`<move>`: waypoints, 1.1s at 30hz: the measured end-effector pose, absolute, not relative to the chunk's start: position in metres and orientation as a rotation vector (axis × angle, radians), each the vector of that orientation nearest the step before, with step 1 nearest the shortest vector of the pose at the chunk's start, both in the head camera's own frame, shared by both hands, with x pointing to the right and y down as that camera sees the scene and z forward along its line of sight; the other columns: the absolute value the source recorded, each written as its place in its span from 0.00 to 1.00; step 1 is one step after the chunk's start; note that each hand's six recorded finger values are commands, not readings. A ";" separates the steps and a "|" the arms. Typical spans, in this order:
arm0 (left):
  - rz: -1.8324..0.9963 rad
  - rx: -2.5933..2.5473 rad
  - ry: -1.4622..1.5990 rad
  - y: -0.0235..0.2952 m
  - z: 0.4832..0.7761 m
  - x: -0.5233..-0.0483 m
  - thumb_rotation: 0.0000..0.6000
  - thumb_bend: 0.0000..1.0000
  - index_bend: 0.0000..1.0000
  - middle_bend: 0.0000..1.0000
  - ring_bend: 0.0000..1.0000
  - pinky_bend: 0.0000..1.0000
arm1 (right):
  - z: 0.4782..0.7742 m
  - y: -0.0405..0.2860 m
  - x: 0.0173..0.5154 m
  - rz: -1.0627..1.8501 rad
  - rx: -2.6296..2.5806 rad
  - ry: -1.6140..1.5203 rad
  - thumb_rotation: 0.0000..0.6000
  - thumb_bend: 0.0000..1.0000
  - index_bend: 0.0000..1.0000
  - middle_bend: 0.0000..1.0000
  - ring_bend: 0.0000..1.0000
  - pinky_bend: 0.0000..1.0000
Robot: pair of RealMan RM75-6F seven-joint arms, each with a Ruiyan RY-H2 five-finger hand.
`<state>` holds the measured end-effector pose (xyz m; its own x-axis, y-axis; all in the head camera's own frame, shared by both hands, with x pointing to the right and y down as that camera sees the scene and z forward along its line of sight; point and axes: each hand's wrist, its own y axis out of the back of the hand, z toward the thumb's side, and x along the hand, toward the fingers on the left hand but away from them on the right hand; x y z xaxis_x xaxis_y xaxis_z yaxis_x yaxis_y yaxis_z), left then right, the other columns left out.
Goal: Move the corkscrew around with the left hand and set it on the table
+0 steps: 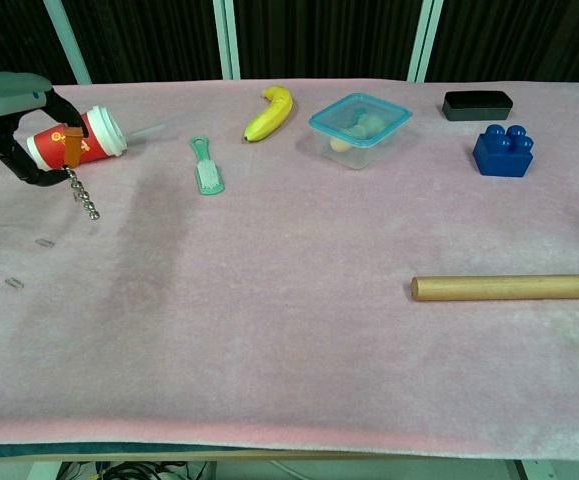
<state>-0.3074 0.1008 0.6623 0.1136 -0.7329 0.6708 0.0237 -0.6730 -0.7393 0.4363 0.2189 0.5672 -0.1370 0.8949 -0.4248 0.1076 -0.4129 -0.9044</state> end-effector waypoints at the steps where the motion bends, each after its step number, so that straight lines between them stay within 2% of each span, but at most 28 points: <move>1: -1.626 -1.798 0.688 0.101 0.664 -0.311 1.00 0.46 0.59 0.20 0.00 0.00 | 0.567 0.219 0.436 1.615 -1.509 -1.149 1.00 0.09 0.00 0.00 0.12 0.21; 14: -1.681 -1.790 0.676 0.107 0.666 -0.344 1.00 0.46 0.59 0.21 0.00 0.00 | 0.568 0.219 0.436 1.615 -1.512 -1.146 1.00 0.09 0.00 0.00 0.12 0.21; 33: -1.714 -1.775 0.686 0.112 0.674 -0.366 1.00 0.46 0.59 0.21 0.00 0.00 | 0.568 0.220 0.436 1.617 -1.510 -1.147 1.00 0.09 0.00 0.00 0.12 0.21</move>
